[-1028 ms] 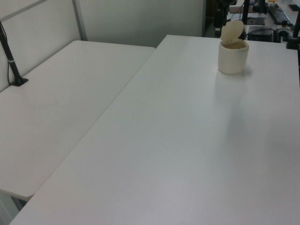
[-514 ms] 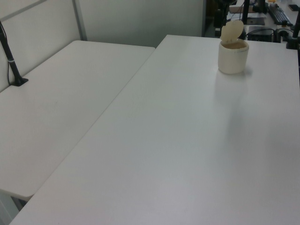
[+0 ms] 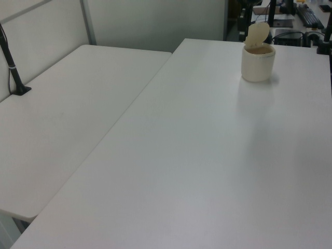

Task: Close the trash bin

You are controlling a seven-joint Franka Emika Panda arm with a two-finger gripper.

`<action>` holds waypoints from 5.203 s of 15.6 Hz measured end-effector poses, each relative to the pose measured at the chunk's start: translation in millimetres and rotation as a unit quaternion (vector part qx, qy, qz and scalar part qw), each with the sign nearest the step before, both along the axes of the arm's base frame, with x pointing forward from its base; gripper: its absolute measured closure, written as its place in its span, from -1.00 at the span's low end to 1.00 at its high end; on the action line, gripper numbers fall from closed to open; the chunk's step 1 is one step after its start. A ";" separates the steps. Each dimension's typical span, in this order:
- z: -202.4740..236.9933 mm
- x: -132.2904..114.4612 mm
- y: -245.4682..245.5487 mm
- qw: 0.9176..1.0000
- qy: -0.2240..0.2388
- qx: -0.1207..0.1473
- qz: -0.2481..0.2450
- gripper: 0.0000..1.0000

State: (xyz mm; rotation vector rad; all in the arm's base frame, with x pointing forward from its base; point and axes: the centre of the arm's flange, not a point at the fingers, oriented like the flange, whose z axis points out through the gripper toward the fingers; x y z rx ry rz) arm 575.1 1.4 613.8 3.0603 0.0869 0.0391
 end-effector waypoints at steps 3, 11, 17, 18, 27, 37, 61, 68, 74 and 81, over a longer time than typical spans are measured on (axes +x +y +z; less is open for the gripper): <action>-0.1 0.0 0.0 1.000 0.000 0.000 0.001 0.96; 0.7 0.9 -29.3 1.000 -0.006 0.000 -0.024 0.98; 2.6 -2.2 -191.9 0.984 -0.088 -0.015 -0.157 0.98; 1.4 -6.2 -215.9 0.979 -0.098 -0.020 -0.176 0.98; -32.7 -26.3 -355.1 0.947 -0.162 -0.063 -0.271 0.98; -83.8 -15.1 -357.1 0.953 -0.137 -0.058 -0.263 0.98; -168.6 -0.4 -297.7 0.983 -0.030 -0.030 -0.177 0.98; -84.3 20.1 -237.9 0.990 0.000 -0.018 -0.141 0.98; -12.9 11.2 -170.1 0.995 -0.028 0.002 -0.097 0.98; 9.8 10.8 -51.8 1.000 -0.015 0.011 -0.008 0.98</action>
